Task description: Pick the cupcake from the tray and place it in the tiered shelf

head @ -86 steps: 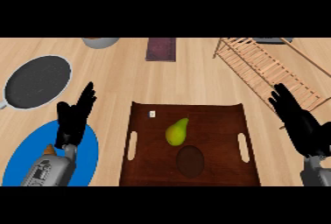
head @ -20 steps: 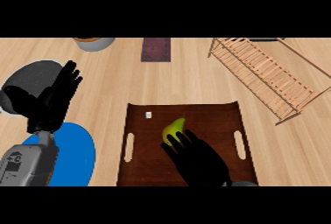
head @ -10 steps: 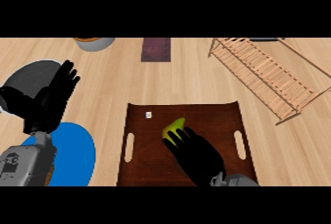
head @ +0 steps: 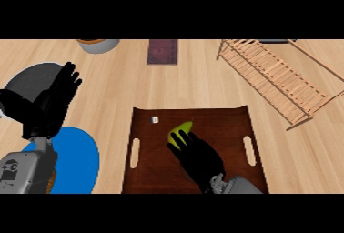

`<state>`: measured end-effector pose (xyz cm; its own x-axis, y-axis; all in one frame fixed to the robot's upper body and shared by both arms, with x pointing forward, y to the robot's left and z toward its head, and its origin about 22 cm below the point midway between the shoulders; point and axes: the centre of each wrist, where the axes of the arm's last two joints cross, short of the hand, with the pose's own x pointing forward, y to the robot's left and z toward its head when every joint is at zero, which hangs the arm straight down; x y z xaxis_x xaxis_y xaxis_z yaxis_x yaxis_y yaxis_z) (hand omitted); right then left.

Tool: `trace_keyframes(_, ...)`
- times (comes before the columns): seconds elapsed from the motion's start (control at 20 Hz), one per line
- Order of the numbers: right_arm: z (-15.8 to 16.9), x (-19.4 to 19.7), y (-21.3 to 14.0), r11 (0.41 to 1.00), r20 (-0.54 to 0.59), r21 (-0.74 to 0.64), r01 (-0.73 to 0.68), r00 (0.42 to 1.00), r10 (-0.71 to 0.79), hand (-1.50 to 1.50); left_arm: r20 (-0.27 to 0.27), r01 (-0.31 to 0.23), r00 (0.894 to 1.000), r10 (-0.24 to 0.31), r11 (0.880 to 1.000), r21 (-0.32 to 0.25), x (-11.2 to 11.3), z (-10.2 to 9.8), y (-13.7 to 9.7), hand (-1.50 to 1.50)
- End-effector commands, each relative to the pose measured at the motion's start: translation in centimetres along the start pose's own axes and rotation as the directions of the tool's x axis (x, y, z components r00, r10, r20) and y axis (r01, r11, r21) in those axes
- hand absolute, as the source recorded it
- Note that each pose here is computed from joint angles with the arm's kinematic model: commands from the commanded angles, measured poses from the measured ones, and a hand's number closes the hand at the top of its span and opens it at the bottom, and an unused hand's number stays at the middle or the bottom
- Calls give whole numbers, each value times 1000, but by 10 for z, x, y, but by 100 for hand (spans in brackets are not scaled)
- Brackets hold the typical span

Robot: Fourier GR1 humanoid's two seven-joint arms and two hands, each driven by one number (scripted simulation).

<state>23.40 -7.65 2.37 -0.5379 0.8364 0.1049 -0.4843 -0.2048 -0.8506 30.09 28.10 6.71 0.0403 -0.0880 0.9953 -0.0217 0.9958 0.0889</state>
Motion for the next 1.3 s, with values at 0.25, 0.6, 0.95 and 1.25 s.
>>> trace_keyframes(0.25, -28, -10, 27, 999, 21, 44, -30, 999, 29, 150, 5, -3, 1000, 3, 1000, -8, -7, 14, 3, 0)
trace_keyframes(0.6, -26, -5, 50, 991, 96, -104, -84, 991, 94, 150, 8, 8, 1000, -8, 1000, 0, -12, 4, -4, 0)
trace_keyframes(0.95, 2, 55, 35, 973, -29, -178, 147, 988, -154, 150, -8, 2, 1000, -2, 1000, 13, -1, 12, -6, 0)
trace_keyframes(1.25, 31, 80, 20, 871, 49, -337, 357, 931, -362, 150, -7, 3, 1000, -3, 1000, 11, -6, -3, 7, 0)
